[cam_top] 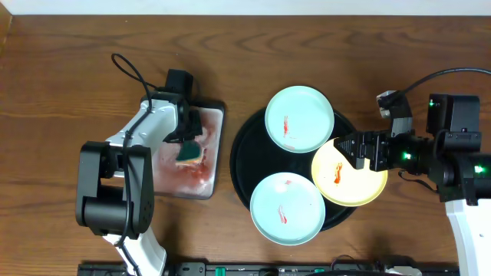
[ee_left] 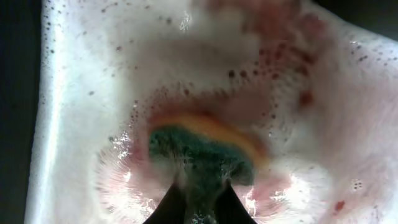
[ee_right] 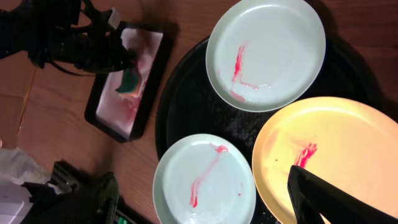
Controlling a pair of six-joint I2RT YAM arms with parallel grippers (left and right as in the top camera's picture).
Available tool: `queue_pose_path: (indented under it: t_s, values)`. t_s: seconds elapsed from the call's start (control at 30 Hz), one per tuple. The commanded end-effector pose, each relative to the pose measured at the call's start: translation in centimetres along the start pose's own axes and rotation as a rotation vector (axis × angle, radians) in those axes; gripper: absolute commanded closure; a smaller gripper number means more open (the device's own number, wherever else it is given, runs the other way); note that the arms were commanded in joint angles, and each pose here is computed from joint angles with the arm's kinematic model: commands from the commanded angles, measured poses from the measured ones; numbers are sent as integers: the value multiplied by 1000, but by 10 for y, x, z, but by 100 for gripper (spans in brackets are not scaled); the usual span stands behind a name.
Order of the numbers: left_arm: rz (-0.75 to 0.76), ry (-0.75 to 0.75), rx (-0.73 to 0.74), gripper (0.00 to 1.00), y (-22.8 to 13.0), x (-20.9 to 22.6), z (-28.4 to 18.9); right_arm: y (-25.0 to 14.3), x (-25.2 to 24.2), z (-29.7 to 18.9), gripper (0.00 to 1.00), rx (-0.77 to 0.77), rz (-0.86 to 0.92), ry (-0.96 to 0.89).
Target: Clean dirty plates on tray and stack at the side
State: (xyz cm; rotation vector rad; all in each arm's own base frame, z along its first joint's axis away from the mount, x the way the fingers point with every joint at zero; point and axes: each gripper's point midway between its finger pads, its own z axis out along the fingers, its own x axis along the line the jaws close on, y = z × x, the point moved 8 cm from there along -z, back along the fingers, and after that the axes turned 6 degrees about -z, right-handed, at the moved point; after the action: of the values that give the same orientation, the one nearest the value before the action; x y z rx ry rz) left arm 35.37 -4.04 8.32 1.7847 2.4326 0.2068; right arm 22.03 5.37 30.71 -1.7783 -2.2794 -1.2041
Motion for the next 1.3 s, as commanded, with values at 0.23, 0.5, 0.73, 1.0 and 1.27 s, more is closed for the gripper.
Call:
queue_pose_path:
  t_s: [0.23,0.5,0.73,1.0,1.27]
  values:
    - [8,3,62,46,-8,3,-40,3,1,-6,15,-21,2,6]
    - [1,54,170,46,-39,17,-31,3,1,-6,14,-20,3,2]
    - [-54,27,116,69,-52,20,1,3,1,-6,14,-20,3,3]
    - [-49,23,107,93,-44,18,-14,-4,-5,-4,19,19,26,-56]
    - [-18,2,65,92,-30,15,-74,-43,-14,31,36,200,117,-134]
